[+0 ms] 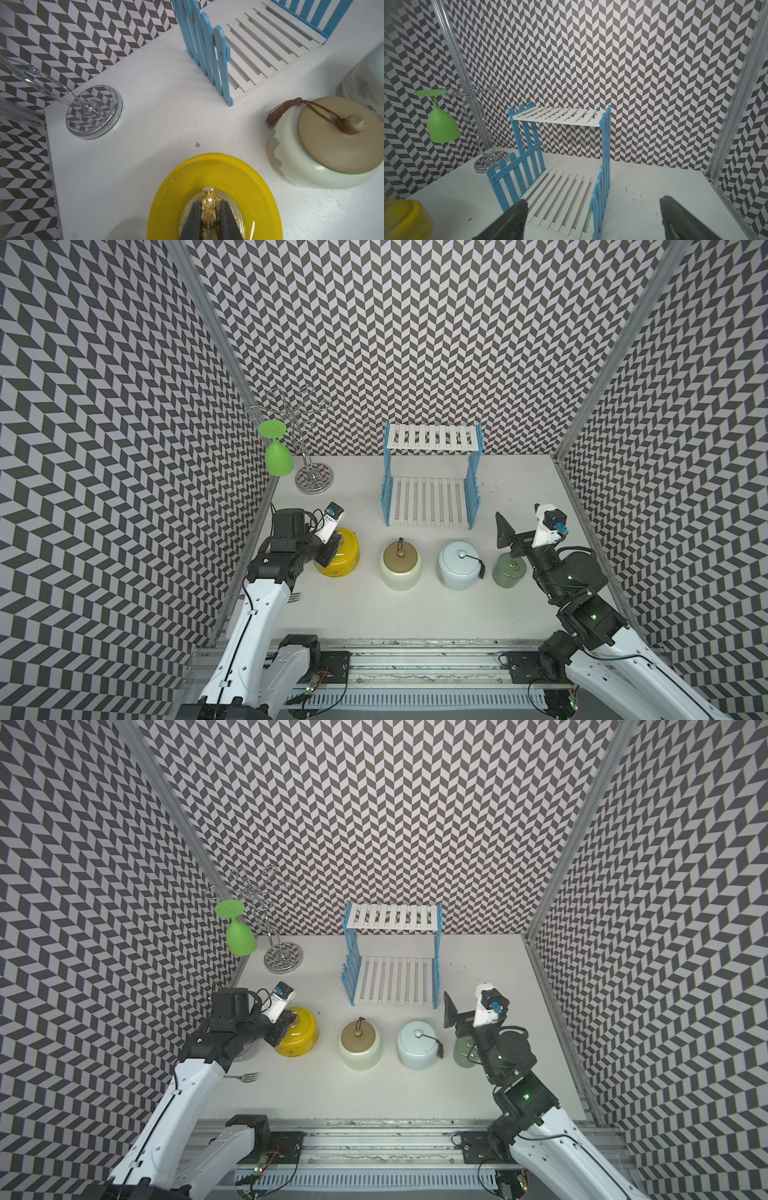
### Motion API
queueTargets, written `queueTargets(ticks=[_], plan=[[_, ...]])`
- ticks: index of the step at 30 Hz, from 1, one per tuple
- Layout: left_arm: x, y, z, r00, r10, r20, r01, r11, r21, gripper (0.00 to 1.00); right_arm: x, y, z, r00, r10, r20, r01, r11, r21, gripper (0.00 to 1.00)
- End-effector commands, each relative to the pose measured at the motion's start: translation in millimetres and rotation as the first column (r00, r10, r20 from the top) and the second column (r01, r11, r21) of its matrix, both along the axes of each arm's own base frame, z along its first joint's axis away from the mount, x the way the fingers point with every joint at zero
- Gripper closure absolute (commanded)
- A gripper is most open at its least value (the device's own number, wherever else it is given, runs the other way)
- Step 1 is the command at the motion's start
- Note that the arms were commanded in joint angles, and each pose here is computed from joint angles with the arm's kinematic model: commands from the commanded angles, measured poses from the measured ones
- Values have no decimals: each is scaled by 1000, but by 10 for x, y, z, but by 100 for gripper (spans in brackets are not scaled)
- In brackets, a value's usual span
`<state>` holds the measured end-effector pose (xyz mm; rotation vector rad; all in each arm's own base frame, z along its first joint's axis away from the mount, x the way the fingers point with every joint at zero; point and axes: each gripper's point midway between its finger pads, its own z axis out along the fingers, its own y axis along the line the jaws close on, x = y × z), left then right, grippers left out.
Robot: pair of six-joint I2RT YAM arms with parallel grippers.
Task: Remove the tea canisters from the shelf
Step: Place the tea canister at the center of the board.
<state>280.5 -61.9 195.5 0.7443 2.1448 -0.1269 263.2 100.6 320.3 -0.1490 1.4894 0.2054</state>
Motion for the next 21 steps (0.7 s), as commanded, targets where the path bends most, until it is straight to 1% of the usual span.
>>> queueTargets(ticks=[1,3,7,11,15,18,21], plan=[[231,9,501,975,20,223,-14,1000,-28,100,-36,-71,141,998,-23,59,21,999,35,0],[249,29,462,975,30,218,-26,999,-23,100,-28,-71,127,998,-26,52,24,999,25,1],[249,19,304,978,10,208,-10,1000,-2,100,-55,-84,165,998,-24,64,21,999,37,0],[272,58,229,978,30,205,-32,999,7,100,-47,-109,151,997,-40,63,38,999,27,0],[216,-3,21,985,11,173,-8,1000,-19,100,-61,-94,172,997,-28,69,25,999,37,0],[192,-23,-70,989,18,150,-12,999,-45,100,-47,-115,157,997,-43,66,41,999,30,0],[156,-48,-173,990,12,140,-4,998,-60,100,-49,-83,159,998,-26,64,24,999,28,0]])
